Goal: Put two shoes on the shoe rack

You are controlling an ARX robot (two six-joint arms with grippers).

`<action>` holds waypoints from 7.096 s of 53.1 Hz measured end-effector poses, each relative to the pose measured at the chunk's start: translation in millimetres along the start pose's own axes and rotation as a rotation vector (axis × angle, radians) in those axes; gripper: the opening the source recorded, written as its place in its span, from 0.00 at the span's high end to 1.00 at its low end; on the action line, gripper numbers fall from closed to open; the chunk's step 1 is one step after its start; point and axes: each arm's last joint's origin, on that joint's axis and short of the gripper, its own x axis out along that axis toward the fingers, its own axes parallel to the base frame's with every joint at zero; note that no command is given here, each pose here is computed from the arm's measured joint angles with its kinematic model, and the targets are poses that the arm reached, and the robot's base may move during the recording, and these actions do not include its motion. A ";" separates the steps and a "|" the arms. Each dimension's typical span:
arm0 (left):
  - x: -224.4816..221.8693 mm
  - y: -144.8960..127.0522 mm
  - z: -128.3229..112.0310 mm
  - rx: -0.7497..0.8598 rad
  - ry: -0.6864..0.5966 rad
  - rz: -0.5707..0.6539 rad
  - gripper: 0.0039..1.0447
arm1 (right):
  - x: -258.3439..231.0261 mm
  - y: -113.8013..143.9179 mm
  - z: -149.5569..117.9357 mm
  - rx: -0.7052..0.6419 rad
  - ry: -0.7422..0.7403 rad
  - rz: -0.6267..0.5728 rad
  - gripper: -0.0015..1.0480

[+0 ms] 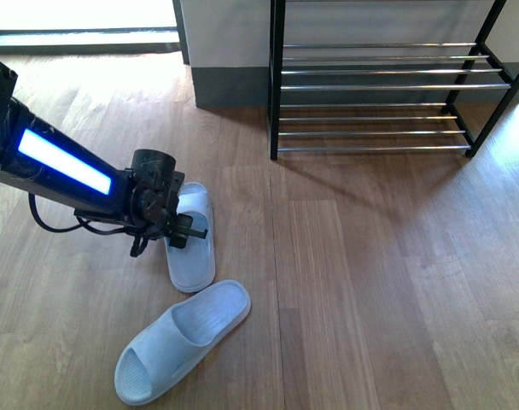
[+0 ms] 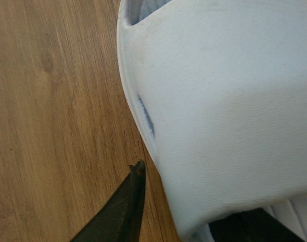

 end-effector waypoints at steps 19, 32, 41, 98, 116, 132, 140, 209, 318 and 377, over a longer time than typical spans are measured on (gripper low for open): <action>-31.7 18.0 -2.7 -0.047 -0.034 0.021 0.98 | 0.0 0.0 0.0 0.000 0.000 0.000 0.09; -179.1 63.0 47.0 -0.253 -0.281 0.090 0.98 | 0.0 0.0 0.0 0.000 0.000 0.000 0.09; -261.4 80.6 32.8 -0.328 -0.371 0.169 0.98 | 0.0 0.0 0.0 0.000 0.000 0.000 0.09; -453.1 78.8 -141.8 -0.428 -0.757 0.557 0.98 | 0.0 -0.1 0.0 0.000 0.000 -0.003 0.09; -453.0 78.8 -141.8 -0.426 -0.755 0.560 0.98 | 0.0 -0.1 0.0 0.000 0.000 -0.003 0.09; -453.0 79.2 -142.0 -0.430 -0.753 0.569 0.98 | 0.0 0.1 0.0 0.000 0.000 0.004 0.09; -453.0 79.1 -142.1 -0.428 -0.753 0.566 0.98 | 4.2 -0.1 -2.2 -0.169 0.027 0.144 0.09; -453.0 79.1 -141.9 -0.428 -0.754 0.565 0.98 | 172.1 107.9 -282.7 -0.402 0.980 1.169 0.09; -453.0 79.0 -142.0 -0.427 -0.754 0.565 0.98 | 199.3 30.7 -95.3 -0.508 0.498 0.606 0.98; -453.0 79.2 -142.1 -0.429 -0.753 0.568 0.98 | 12.1 15.7 53.4 -0.317 -0.039 0.163 0.98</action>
